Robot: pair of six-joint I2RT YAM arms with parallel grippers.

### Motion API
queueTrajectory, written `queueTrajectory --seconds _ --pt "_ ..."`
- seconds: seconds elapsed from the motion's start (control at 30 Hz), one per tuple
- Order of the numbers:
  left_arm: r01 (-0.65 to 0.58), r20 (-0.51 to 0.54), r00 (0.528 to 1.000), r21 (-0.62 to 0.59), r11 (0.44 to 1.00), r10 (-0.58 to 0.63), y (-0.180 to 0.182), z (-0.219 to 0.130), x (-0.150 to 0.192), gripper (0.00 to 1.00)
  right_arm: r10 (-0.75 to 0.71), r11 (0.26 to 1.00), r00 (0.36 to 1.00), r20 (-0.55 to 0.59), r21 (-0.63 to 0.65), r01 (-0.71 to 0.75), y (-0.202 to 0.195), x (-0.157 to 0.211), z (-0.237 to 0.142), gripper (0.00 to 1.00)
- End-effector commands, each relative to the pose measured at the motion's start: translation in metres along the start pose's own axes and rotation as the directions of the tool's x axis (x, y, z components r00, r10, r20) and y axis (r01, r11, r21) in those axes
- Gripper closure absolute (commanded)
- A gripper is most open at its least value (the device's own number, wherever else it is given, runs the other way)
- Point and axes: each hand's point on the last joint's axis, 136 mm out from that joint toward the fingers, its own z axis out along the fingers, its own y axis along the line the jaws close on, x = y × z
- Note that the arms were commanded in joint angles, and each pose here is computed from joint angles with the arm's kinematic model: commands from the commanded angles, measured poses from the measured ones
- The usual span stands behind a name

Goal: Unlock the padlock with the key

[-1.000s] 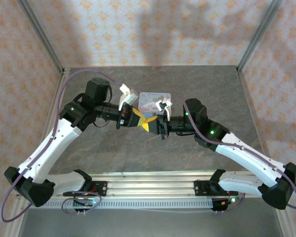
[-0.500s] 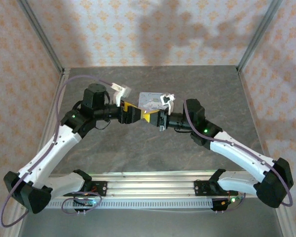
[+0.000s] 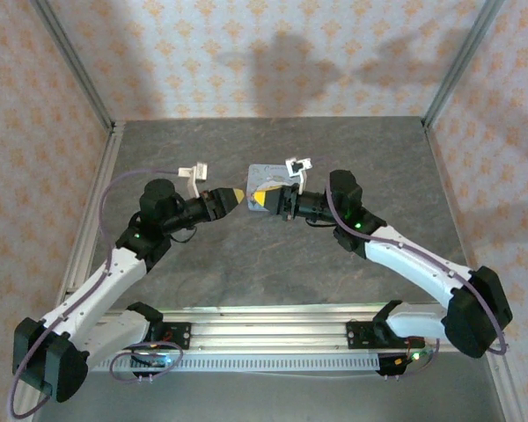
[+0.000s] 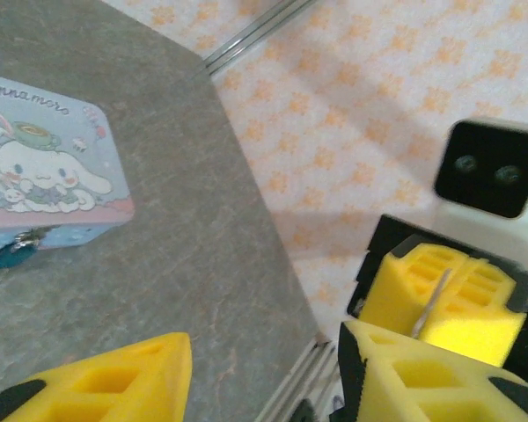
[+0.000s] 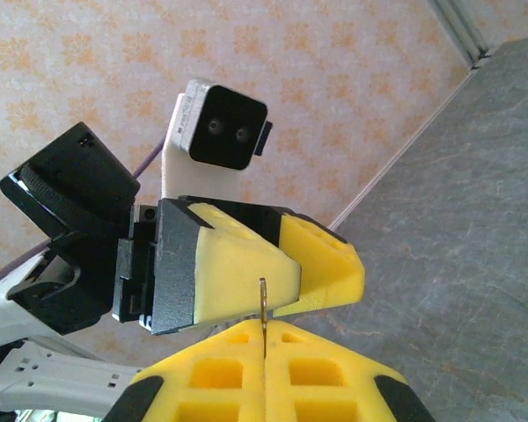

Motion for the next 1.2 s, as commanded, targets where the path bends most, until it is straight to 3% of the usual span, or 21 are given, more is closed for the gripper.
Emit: queueTrajectory --seconds 0.0,0.43,1.03,1.17 --pt "-0.030 0.080 0.997 0.158 0.987 0.018 -0.039 -0.007 -0.018 0.55 -0.046 0.994 0.999 0.019 -0.097 0.048 0.024 -0.015 0.001 1.00" --pt "-0.053 0.058 0.997 0.199 0.979 0.042 -0.047 -0.006 -0.009 0.63 -0.026 0.991 1.000 0.007 -0.134 0.027 0.024 -0.017 0.011 1.00" --pt "-0.071 0.032 0.997 0.217 0.974 0.065 -0.055 -0.003 0.000 0.64 -0.009 0.987 1.000 0.015 -0.158 0.011 0.029 -0.019 0.010 1.00" --pt "-0.088 0.023 0.996 0.234 0.968 0.085 -0.061 0.000 0.003 0.74 0.003 0.986 1.000 0.006 -0.169 -0.002 0.030 -0.017 0.011 1.00"
